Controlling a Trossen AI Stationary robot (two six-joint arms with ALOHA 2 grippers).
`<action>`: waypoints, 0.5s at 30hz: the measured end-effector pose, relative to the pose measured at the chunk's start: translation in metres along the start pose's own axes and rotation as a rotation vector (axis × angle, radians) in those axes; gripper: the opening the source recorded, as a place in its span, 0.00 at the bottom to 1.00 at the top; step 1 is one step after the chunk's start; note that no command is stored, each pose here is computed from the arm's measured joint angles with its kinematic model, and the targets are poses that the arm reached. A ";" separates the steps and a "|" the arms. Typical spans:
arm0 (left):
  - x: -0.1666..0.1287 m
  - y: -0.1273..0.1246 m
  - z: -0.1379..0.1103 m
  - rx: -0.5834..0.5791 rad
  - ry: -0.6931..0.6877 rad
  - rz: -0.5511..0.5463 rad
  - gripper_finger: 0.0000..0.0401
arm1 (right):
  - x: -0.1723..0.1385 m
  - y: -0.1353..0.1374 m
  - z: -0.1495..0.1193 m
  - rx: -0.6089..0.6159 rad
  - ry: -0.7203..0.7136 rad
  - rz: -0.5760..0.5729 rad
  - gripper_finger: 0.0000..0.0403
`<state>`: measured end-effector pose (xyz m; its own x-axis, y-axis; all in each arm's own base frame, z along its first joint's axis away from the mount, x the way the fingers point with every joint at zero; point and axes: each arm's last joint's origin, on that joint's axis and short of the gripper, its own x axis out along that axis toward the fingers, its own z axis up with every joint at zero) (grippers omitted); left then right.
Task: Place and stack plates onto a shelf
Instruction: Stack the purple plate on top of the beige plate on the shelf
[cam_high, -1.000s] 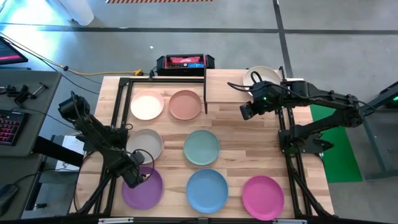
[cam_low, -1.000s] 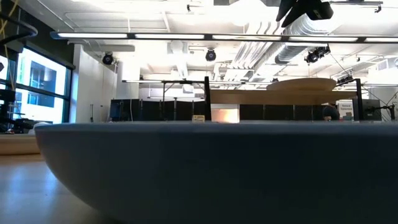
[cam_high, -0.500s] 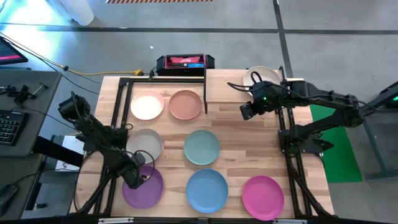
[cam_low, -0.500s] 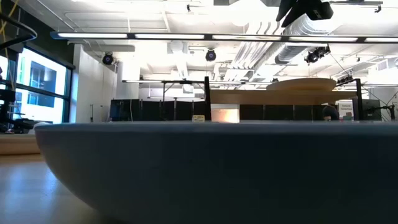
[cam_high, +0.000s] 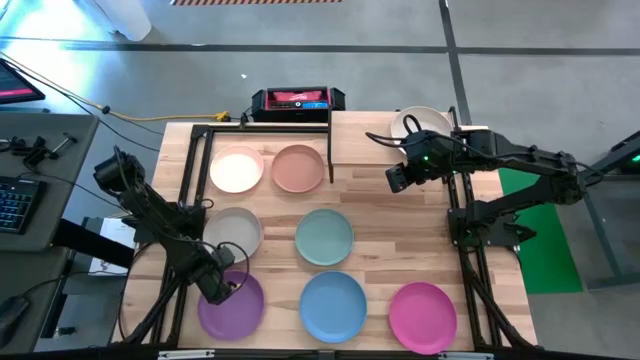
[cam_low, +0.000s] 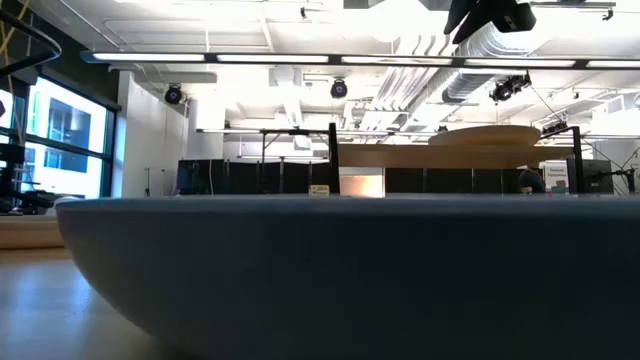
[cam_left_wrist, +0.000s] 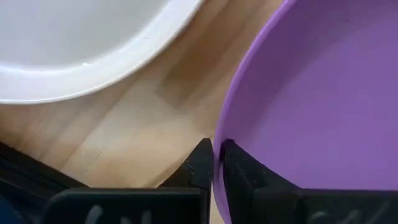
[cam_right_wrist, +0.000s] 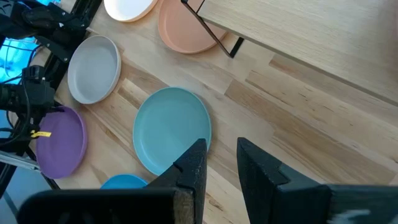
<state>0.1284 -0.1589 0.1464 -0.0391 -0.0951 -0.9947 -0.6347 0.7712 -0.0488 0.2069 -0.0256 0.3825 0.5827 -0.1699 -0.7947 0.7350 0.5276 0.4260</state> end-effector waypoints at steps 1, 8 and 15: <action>0.000 0.000 0.000 0.000 0.000 -0.003 0.02 | 0.000 0.000 0.000 0.003 0.000 0.000 0.17; 0.000 -0.004 0.000 0.014 0.004 -0.044 0.02 | 0.000 0.000 0.000 0.016 0.004 0.003 0.17; -0.005 -0.006 -0.002 0.025 0.003 -0.104 0.01 | 0.000 0.000 0.000 0.016 0.005 0.004 0.17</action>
<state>0.1309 -0.1645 0.1518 0.0233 -0.1769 -0.9839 -0.6164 0.7723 -0.1535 0.2070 -0.0254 0.3825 0.5838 -0.1636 -0.7953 0.7383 0.5146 0.4360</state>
